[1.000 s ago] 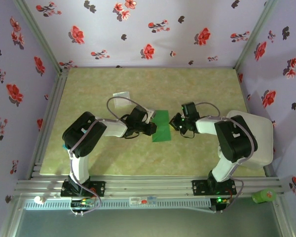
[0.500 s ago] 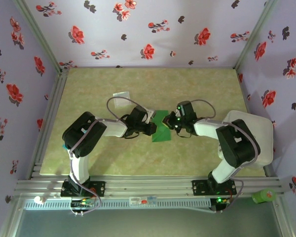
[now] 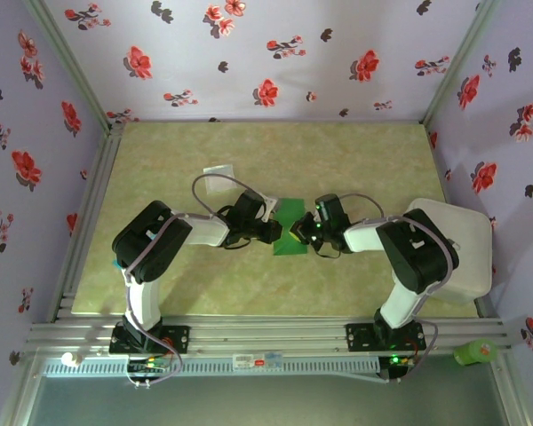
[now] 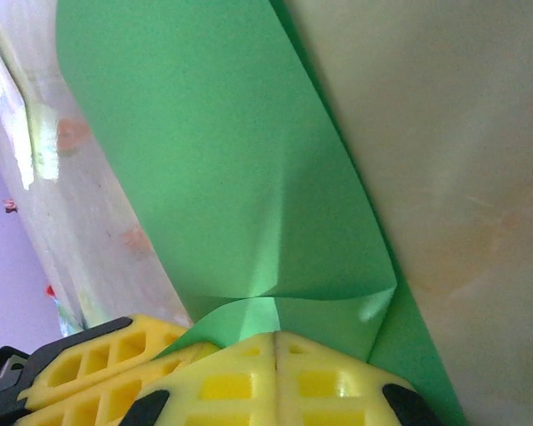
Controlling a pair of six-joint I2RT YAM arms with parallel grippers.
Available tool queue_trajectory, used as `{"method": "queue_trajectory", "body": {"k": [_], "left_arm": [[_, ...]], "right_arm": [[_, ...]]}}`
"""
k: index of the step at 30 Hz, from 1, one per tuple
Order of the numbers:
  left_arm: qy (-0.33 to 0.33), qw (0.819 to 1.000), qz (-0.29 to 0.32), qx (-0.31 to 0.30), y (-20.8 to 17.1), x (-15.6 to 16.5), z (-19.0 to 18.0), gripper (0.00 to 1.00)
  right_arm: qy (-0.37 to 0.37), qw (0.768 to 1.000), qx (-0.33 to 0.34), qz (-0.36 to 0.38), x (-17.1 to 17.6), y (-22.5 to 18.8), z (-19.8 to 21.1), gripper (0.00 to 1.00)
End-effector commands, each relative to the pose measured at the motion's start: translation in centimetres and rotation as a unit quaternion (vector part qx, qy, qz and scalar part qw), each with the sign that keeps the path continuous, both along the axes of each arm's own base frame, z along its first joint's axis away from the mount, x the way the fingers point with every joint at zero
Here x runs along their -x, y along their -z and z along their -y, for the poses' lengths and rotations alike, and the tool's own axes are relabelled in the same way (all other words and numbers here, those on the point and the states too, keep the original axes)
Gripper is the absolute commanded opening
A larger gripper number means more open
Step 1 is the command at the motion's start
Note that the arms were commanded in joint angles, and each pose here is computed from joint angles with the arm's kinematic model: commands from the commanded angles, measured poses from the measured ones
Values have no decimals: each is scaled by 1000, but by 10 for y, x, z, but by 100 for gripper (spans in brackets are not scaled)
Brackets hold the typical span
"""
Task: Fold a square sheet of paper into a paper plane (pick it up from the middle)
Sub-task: Fold the triangle a second time at the center of the table.
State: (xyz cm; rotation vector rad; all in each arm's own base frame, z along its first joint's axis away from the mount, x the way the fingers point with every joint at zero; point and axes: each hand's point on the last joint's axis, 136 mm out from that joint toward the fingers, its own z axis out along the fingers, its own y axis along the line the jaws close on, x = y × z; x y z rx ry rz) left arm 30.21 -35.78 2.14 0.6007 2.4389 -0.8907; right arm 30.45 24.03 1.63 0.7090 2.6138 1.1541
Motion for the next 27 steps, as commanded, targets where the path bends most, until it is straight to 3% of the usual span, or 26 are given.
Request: {"method": "queue_trajectory", "body": {"k": [1, 8, 11, 17, 19, 27], "left_arm": [[-11, 998, -36, -54, 30, 8, -26, 9], [-24, 999, -30, -24, 4, -1, -20, 19], [-46, 999, -15, -7, -21, -10, -23, 33], [-78, 997, -17, 11, -53, -20, -38, 39], [-75, 997, -30, 15, -59, -15, -39, 38], [-7, 978, -181, 103, -73, 35, -1, 9]], "right_arm": [[19, 996, 82, -43, 19, 29, 27, 0], [3, 994, 99, -55, 21, 35, 29, 0], [-4, 993, 100, -58, 22, 35, 27, 0], [-2, 993, 104, -57, 21, 33, 28, 0], [-2, 993, 106, -59, 21, 33, 29, 0], [-1, 992, 110, -60, 21, 33, 30, 0]]}}
